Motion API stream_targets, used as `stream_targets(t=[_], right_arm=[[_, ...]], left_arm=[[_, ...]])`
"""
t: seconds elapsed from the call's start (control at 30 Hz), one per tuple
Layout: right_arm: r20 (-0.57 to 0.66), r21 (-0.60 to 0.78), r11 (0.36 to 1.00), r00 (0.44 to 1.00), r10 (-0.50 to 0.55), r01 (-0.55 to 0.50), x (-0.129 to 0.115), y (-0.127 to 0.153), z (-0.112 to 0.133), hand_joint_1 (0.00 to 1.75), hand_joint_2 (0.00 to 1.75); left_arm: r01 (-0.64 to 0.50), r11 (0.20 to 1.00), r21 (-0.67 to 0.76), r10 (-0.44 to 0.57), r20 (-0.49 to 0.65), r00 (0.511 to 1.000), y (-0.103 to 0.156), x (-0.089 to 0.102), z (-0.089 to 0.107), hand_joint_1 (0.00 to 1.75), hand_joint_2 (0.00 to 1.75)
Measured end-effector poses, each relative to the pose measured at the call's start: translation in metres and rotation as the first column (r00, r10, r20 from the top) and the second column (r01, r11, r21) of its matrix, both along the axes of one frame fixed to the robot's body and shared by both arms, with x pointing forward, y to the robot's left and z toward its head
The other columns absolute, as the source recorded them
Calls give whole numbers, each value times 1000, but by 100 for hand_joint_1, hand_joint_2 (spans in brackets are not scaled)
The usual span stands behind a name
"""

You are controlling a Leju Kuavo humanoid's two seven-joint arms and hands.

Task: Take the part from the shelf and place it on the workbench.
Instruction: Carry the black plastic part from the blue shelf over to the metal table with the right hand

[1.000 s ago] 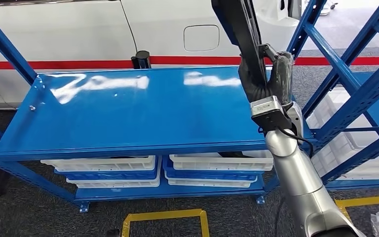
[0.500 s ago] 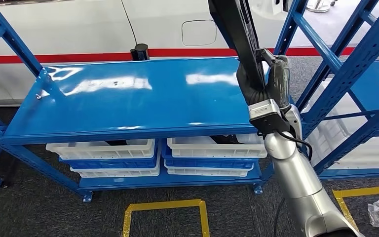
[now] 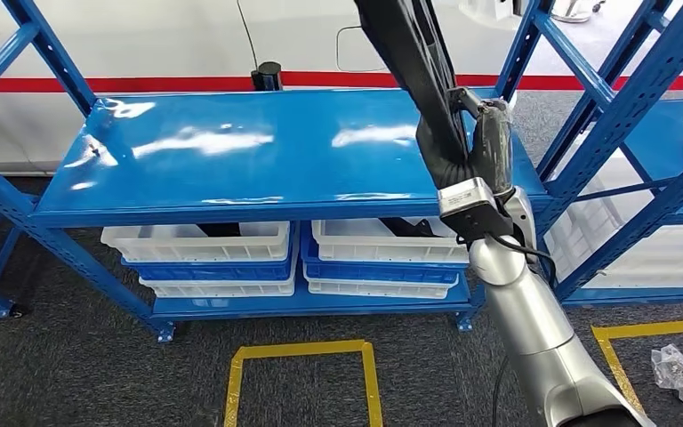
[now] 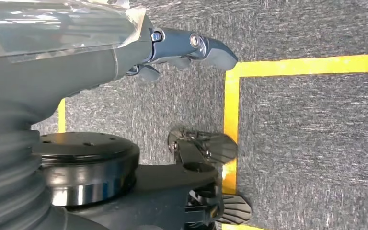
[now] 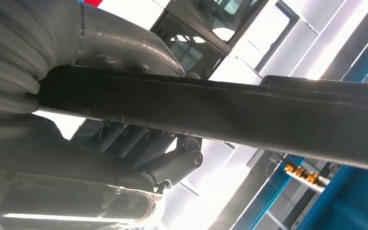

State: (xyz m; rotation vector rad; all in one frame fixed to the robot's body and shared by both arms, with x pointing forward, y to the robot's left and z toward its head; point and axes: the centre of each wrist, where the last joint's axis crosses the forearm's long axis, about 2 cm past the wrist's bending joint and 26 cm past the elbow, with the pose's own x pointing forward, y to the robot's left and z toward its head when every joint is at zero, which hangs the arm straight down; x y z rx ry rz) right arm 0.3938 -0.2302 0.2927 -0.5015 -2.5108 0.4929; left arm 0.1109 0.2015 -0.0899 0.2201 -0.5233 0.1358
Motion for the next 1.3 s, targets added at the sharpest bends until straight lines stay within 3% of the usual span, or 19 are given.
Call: stream_targets(t=[0.63, 1.3], right_arm=[[-64, -13, 1000, 998, 20, -21, -1, 8, -10, 175, 175], [-158, 13, 1000, 987, 18, -16, -7, 5, -43, 175, 175]], left_arm=[[1, 1000, 10, -1, 4, 1000, -1, 1, 1, 0, 175], [-12, 1000, 24, 12, 11, 1000, 2, -3, -1, 0, 175]])
